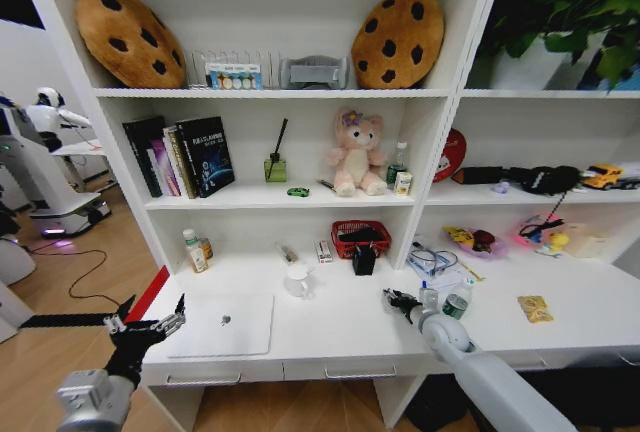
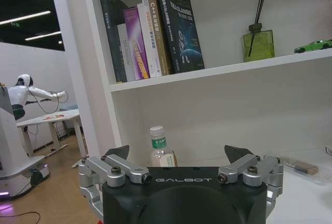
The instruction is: Organize the objects on the table.
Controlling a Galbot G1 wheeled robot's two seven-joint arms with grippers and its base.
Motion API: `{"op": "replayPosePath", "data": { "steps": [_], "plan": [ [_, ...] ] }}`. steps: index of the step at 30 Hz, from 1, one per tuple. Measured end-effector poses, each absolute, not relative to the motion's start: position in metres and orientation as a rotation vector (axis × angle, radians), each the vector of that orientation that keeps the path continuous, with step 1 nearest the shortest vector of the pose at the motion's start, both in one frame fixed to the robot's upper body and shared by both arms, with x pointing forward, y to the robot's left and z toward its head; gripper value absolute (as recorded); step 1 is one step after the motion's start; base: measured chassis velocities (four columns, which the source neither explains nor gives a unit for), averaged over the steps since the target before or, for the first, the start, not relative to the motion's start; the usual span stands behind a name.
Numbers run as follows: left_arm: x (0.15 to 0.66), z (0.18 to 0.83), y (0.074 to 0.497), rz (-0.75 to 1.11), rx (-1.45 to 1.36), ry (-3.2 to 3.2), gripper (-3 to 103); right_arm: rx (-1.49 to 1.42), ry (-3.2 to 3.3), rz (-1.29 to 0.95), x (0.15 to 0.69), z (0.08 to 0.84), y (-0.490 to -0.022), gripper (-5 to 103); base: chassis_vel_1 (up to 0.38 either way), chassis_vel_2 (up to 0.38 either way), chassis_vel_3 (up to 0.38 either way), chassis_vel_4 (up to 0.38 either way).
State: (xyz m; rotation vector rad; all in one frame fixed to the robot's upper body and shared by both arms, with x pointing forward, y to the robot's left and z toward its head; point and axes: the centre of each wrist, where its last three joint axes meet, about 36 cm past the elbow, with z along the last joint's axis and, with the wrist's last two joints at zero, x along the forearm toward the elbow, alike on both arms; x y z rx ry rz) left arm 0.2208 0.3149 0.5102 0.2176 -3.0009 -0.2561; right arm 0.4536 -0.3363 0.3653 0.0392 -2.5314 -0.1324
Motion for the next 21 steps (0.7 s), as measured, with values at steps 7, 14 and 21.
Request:
{"op": "replayPosePath", "data": {
  "steps": [7,14,21],
  "plan": [
    [0.221,0.51,0.315,-0.256,0.218,-3.001,100,0.082,-2.611,-0.203,0.456,0.376,-0.332,10,0.0,0.0,0.0,0.0],
    [0.221,0.51,0.315,-0.256,0.218,-3.001,100,0.186,-3.066,-0.12,0.495,0.4,-0.318,10,0.0,0.0,0.0,0.0],
    [0.221,0.51,0.315,-0.256,0.217,-3.001,100,0.186,-3.389,0.156,0.577,0.37,-0.298,10,0.0,0.0,0.0,0.0]
  ]
}}
